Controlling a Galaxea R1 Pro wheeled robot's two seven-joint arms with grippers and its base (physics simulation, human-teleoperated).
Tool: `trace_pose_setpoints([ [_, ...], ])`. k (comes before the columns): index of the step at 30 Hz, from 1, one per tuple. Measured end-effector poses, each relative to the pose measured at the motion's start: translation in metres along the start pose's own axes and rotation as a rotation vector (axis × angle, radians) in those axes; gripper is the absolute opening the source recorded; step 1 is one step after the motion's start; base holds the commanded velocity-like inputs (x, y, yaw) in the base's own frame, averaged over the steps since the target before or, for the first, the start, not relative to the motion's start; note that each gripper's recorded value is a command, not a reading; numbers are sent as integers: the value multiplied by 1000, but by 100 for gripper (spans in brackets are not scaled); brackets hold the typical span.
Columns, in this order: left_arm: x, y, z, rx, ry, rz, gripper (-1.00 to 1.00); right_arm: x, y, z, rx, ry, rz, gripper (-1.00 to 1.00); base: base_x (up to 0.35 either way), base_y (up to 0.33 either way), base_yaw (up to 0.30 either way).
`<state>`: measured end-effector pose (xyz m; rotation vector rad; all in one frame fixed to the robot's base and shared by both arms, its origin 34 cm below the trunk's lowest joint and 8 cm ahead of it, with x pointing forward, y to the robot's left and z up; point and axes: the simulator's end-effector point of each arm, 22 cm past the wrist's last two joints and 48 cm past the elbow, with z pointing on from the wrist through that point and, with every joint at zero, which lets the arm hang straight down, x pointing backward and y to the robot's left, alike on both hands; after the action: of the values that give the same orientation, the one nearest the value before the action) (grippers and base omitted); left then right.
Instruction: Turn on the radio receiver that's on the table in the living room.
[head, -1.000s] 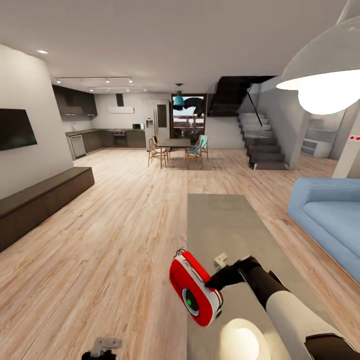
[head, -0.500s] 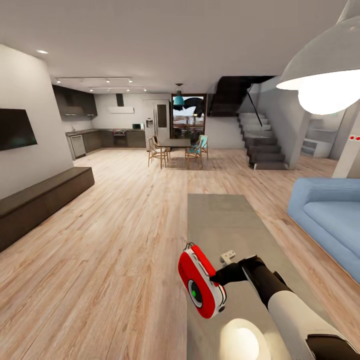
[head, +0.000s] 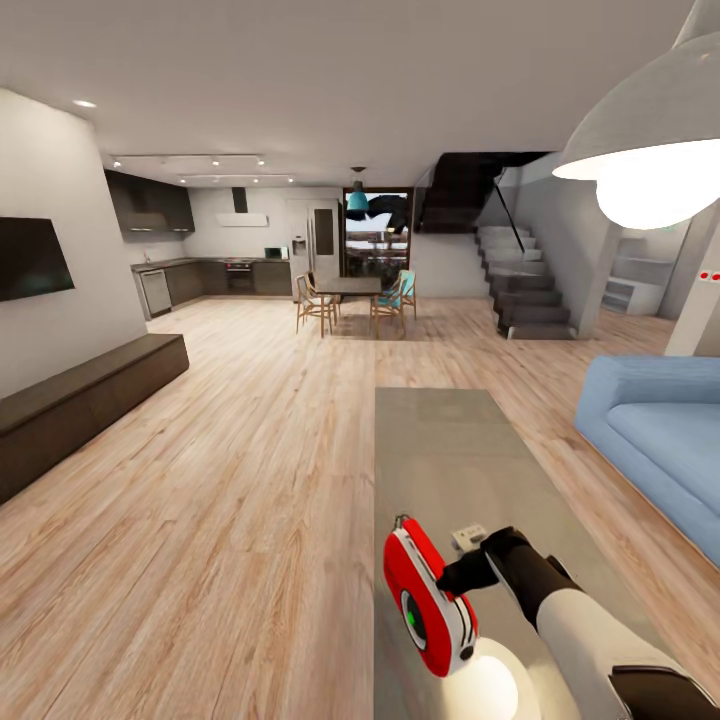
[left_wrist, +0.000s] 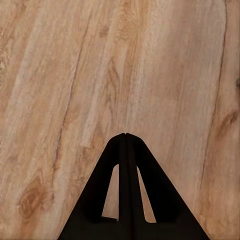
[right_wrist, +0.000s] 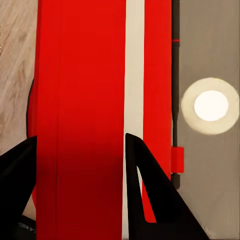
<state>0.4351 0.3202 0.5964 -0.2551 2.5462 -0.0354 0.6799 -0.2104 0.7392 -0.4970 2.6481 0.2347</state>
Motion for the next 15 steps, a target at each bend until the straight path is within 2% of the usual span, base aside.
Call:
trace_pose_setpoints([
  [4, -1, 3, 0, -3, -2, -10, -100, 15, 0, 5, -1, 35, 9, -100, 0, 0, 0],
  [8, -6, 6, -1, 2, -24, -108, -100, 34, -6, 11, 28, 78, 14, -100, 0, 0, 0],
  [10, -8, 7, -1, 3, -30, -136, -100, 36, -8, 12, 39, 82, 21, -100, 0, 0, 0],
  [15, -10, 8, -1, 3, -37, -162, -100, 46, -9, 15, 48, 104, 25, -100, 0, 0, 0],
])
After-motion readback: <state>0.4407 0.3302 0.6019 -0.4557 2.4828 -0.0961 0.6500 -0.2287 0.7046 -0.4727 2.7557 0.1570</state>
